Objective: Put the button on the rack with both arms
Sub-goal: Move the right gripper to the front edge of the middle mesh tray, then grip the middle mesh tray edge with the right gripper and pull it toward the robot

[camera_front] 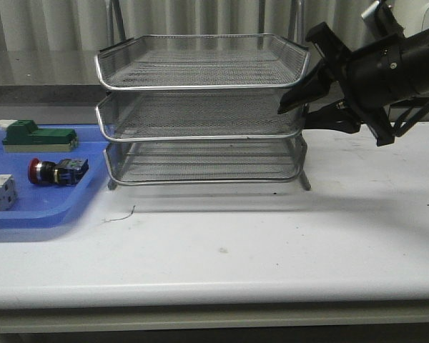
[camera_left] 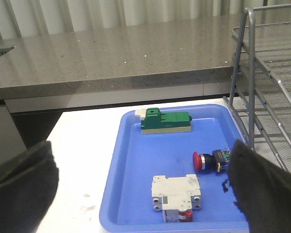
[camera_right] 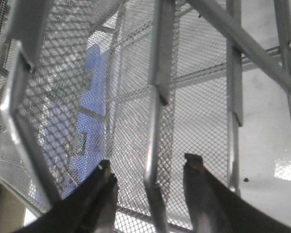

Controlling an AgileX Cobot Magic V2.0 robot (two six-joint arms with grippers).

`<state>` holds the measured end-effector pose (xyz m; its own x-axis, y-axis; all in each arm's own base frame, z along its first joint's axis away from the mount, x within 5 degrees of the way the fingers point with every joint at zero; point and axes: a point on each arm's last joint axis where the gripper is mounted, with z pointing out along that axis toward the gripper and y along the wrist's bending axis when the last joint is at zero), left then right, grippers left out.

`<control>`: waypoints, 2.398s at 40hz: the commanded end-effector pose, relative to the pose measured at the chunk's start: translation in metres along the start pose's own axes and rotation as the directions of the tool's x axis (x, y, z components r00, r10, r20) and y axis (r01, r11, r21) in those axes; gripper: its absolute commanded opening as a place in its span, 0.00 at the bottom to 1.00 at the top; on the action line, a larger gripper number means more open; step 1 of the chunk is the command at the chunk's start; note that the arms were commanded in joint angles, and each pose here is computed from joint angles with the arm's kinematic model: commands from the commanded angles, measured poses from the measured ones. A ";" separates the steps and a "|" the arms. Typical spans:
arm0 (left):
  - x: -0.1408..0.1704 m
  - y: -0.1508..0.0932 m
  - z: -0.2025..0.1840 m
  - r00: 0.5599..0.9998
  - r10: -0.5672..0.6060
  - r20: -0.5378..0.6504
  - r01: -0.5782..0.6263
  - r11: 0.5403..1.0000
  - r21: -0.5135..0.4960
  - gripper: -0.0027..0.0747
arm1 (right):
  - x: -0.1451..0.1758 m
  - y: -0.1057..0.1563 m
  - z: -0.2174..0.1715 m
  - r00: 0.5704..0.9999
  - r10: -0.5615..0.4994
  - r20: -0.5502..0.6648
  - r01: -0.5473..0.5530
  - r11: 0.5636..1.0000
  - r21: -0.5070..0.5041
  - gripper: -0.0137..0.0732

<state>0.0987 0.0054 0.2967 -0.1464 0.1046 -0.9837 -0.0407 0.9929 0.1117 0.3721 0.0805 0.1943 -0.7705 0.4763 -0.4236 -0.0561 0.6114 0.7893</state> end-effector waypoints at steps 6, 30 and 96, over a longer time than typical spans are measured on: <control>-0.020 0.002 -0.001 0.994 -0.011 0.109 0.011 1.000 -0.003 0.90 | -0.011 0.020 -0.006 1.000 -0.006 0.029 0.009 0.994 -0.106 0.55; -0.020 0.002 -0.001 0.994 -0.011 0.109 0.011 1.000 -0.003 0.90 | -0.008 0.018 -0.006 0.999 -0.052 0.000 0.052 0.995 -0.086 0.24; -0.020 0.002 -0.001 0.994 -0.011 0.110 0.011 1.000 -0.003 0.90 | 0.098 0.010 -0.077 0.981 -0.082 -0.175 0.060 0.990 -0.129 0.23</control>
<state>0.0987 0.0054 0.2967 -0.1464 0.1046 -0.9837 -0.0407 0.9929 0.1117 0.2594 0.0794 0.1790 -0.8636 0.3302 -0.3811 -0.1007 0.6275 0.7721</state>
